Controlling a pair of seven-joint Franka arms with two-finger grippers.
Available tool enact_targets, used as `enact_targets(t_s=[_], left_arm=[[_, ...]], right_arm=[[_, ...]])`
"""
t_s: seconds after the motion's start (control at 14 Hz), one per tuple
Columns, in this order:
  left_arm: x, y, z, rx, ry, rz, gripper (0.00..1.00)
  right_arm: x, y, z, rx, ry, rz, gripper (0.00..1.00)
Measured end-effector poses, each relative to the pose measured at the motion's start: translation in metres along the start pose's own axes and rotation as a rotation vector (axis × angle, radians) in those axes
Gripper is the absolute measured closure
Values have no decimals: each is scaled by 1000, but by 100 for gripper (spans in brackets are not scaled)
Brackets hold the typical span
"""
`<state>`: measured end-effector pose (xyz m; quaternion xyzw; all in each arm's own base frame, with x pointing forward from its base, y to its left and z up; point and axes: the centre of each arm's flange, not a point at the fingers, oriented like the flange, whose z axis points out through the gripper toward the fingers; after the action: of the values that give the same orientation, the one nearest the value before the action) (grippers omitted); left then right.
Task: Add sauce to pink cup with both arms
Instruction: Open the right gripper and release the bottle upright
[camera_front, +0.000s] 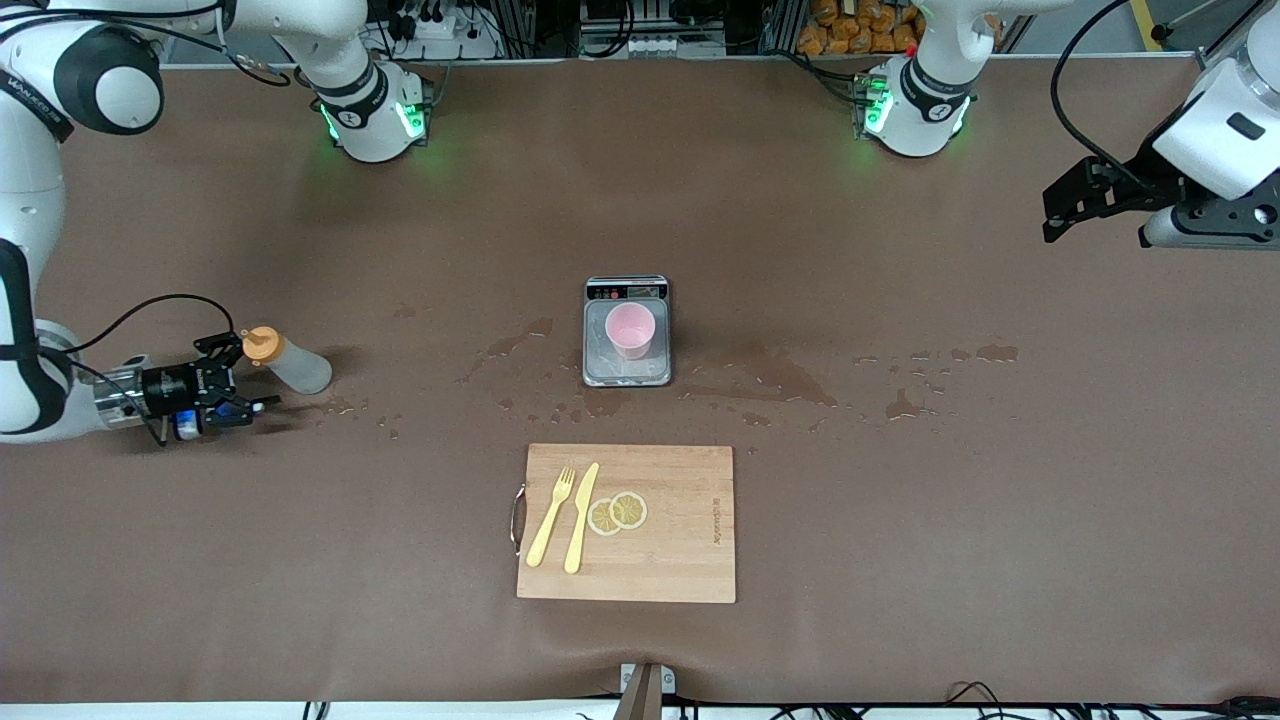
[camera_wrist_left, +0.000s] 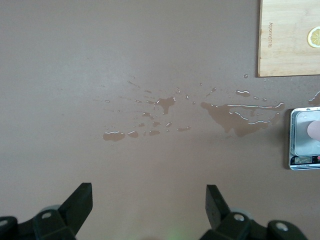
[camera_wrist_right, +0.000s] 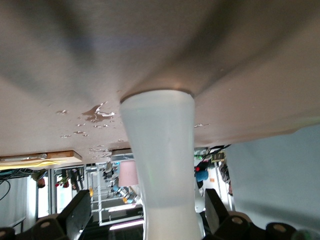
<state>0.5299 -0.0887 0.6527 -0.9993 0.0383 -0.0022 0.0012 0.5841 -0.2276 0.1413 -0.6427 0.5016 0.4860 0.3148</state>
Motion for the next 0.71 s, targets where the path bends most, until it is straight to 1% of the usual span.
enact_targets(t_s=[0.14, 0.28, 0.43, 0.57, 0.71], left_arm=[[0, 0, 0, 0, 0, 0, 0], [0, 0, 0, 0, -1, 0, 0], [0, 0, 1, 0, -1, 0, 0], [0, 0, 1, 0, -1, 0, 0], [0, 0, 1, 0, -1, 0, 0]], right_arm=[[-27, -6, -24, -29, 48, -38, 0], [-63, -12, -51, -55, 99, -84, 0], [-103, -19, -70, -67, 148, -134, 0], [-142, -29, -76, -80, 191, -179, 0], [-176, -41, -72, -102, 222, -220, 0]])
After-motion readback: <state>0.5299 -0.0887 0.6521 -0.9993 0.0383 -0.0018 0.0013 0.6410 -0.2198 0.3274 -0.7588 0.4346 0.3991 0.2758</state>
